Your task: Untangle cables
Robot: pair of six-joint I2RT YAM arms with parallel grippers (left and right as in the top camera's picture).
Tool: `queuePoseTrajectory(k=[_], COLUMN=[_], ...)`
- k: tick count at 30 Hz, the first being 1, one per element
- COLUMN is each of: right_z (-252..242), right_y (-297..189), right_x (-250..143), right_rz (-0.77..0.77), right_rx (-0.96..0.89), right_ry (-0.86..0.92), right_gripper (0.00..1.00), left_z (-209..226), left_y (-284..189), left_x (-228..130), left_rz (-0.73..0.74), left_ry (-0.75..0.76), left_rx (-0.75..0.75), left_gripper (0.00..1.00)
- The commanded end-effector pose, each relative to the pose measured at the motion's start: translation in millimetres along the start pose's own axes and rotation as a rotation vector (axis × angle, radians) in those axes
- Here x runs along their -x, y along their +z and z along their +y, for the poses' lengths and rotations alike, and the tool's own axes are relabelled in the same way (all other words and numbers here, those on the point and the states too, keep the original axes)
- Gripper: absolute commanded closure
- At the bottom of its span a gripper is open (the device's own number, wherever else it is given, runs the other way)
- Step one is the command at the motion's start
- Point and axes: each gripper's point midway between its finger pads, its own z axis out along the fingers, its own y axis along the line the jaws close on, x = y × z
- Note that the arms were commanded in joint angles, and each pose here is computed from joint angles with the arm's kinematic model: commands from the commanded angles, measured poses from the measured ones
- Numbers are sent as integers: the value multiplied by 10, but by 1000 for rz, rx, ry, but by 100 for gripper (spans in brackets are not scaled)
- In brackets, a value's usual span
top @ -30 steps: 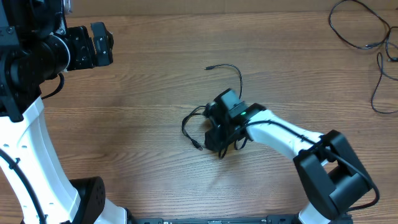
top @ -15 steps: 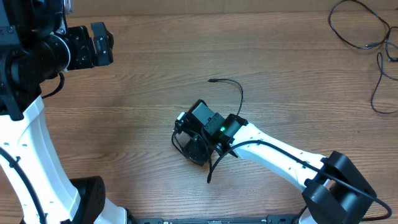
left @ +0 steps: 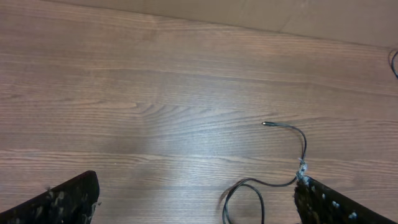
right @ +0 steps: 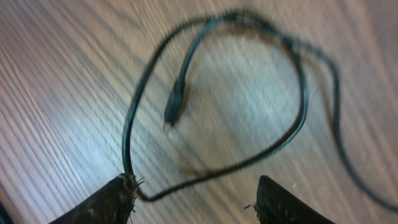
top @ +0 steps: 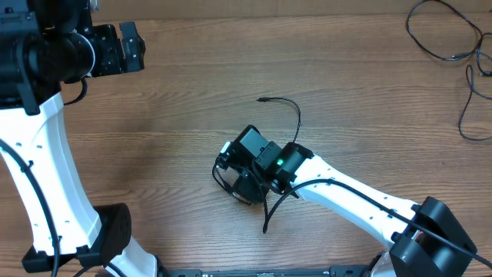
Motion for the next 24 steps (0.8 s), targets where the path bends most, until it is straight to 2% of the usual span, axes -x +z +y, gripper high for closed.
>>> queuePoseTrajectory(k=[1, 5, 7, 18, 19, 21, 22, 24], right_z=[74, 71, 81, 132, 132, 136, 146, 150], right_y=[31, 228, 270, 492, 494, 489, 487, 444], right_x=[69, -59, -109, -204, -205, -201, -196, -169], right_rz=[-48, -39, -28, 21, 22, 20, 19, 20], right_rx=[34, 36, 42, 86, 87, 89, 95, 97], right_ry=[-32, 15, 27, 62, 62, 62, 62, 50], right_gripper=[38, 48, 50, 49, 45, 27, 22, 21], left_z=[26, 56, 70, 73, 73, 73, 73, 75], left_y=[5, 6, 6, 6, 6, 6, 6, 6], left_x=[7, 10, 11, 12, 12, 12, 12, 12], left_rz=[-1, -2, -2, -2, -2, -2, -2, -3], left_ry=[20, 20, 20, 20, 20, 20, 20, 20], left_rx=[9, 26, 34, 36, 36, 36, 36, 37], left_gripper=[0, 0, 0, 0, 0, 0, 0, 0])
